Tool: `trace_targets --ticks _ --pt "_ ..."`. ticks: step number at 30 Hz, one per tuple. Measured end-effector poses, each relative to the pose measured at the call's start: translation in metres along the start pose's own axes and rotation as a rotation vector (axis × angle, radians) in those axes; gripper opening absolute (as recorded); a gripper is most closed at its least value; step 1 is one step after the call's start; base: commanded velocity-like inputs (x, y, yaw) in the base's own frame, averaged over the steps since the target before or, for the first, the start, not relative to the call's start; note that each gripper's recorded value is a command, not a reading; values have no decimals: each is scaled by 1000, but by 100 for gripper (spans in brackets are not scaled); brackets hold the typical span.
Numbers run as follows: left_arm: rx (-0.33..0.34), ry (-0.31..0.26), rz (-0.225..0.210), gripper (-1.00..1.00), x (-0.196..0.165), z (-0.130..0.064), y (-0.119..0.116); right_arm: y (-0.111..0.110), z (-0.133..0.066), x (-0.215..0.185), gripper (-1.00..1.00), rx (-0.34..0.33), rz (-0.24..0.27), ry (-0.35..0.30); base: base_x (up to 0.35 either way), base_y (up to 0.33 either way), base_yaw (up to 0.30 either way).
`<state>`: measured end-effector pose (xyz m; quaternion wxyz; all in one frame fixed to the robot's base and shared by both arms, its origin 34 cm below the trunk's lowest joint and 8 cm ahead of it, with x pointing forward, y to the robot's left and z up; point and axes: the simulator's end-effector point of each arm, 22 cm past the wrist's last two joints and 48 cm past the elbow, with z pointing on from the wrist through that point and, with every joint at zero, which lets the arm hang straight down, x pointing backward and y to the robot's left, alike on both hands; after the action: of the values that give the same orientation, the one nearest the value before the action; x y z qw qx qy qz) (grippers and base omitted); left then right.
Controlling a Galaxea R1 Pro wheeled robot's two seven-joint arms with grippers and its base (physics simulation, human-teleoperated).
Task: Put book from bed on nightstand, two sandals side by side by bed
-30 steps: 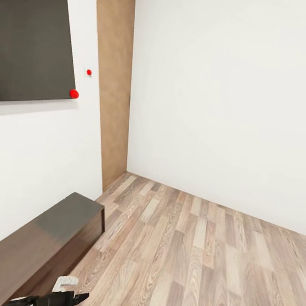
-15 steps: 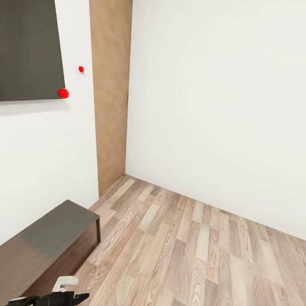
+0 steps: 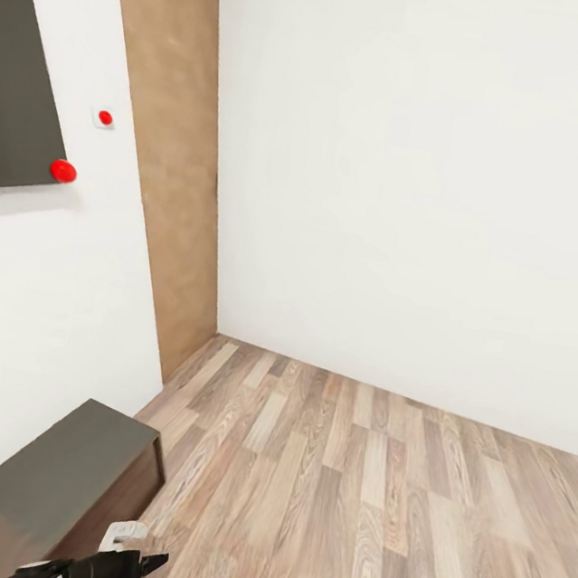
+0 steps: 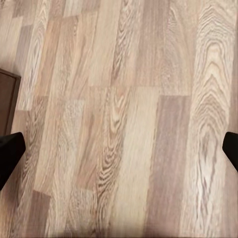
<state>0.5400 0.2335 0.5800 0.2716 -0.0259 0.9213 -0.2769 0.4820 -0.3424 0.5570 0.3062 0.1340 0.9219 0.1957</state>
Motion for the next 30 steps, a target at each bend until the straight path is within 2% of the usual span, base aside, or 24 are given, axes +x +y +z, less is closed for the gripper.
trace_targets --ticks 7,17,30 --pt "0 1 0 100 0 0 0 0 0 0 100 0 0 1 334 0 -38" --pt "0 0 0 100 0 0 0 0 0 0 100 0 0 0 334 0 -233" --pt "0 0 0 100 0 0 0 0 0 0 100 -1 -1 1 334 0 -19"
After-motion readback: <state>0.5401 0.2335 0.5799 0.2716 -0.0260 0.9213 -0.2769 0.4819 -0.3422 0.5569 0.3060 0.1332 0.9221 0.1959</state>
